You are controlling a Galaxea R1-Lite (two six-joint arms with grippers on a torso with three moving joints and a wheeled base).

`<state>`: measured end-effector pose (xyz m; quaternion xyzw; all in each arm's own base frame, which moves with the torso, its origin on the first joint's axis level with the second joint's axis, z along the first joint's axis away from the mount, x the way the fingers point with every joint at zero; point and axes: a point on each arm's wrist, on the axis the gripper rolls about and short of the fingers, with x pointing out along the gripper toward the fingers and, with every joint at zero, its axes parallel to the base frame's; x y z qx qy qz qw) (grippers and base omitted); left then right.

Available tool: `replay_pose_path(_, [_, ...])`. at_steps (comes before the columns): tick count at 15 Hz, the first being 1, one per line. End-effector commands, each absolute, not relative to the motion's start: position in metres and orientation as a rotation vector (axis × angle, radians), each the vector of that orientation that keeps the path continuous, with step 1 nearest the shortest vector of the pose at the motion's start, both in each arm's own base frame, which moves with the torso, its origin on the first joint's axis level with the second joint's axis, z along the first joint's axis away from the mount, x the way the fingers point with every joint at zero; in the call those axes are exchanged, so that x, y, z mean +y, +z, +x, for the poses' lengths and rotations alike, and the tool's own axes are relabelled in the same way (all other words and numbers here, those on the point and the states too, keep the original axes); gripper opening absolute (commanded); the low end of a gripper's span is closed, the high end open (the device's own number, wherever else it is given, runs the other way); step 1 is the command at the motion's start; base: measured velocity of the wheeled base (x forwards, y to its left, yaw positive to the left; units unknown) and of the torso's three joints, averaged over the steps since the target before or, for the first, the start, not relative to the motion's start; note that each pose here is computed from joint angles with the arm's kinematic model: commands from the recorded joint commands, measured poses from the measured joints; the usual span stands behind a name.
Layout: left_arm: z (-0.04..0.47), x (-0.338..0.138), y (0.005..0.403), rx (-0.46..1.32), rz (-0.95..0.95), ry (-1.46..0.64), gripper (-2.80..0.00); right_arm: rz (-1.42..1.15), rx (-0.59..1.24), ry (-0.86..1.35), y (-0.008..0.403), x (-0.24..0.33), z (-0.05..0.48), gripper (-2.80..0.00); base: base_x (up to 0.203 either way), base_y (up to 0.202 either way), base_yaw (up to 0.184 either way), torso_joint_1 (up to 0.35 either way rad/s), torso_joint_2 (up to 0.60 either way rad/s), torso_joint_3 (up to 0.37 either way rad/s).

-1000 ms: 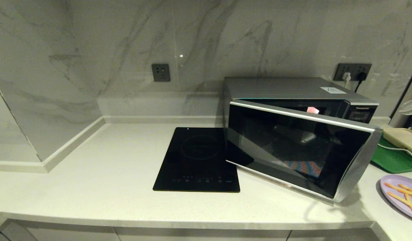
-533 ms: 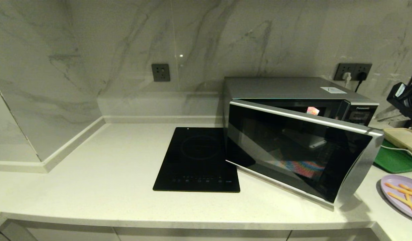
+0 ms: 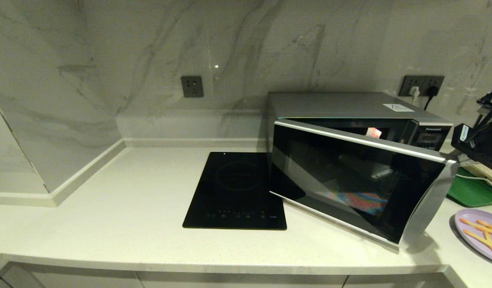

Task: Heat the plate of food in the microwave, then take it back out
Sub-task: Open the microwave oven

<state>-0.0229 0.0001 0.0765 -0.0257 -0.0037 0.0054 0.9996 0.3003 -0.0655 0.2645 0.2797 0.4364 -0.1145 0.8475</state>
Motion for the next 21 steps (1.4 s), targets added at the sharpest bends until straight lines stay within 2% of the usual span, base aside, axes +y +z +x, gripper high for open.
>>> replay_pose_path(1, [-0.023, 0.000, 0.077, -0.008, -0.052, 0.012, -2.80, 0.538, 0.931, -0.171, 0.268, -0.060, 0.283, -2.80, 0.000, 0.000, 0.000, 0.000, 0.00, 0.000])
replay_pose_path(8, [-0.023, 0.000, 0.077, -0.009, -0.052, 0.012, -2.80, 0.418, 0.968, 0.110, 0.274, -0.012, 0.252, -2.80, 0.000, 0.000, 0.000, 0.000, 0.00, 0.000])
replay_pose_path(13, [-0.023, 0.000, 0.077, -0.009, -0.052, 0.012, -2.80, 0.325, 0.971, 0.315, 0.288, 0.033, 0.209, -2.80, 0.000, 0.000, 0.000, 0.000, 0.00, 0.000])
replay_pose_path(21, [-0.023, 0.000, 0.077, -0.009, -0.052, 0.012, -2.80, 0.173, 1.098, 0.552, 0.270, 0.097, 0.203, -2.80, 0.000, 0.000, 0.000, 0.000, 0.00, 0.000])
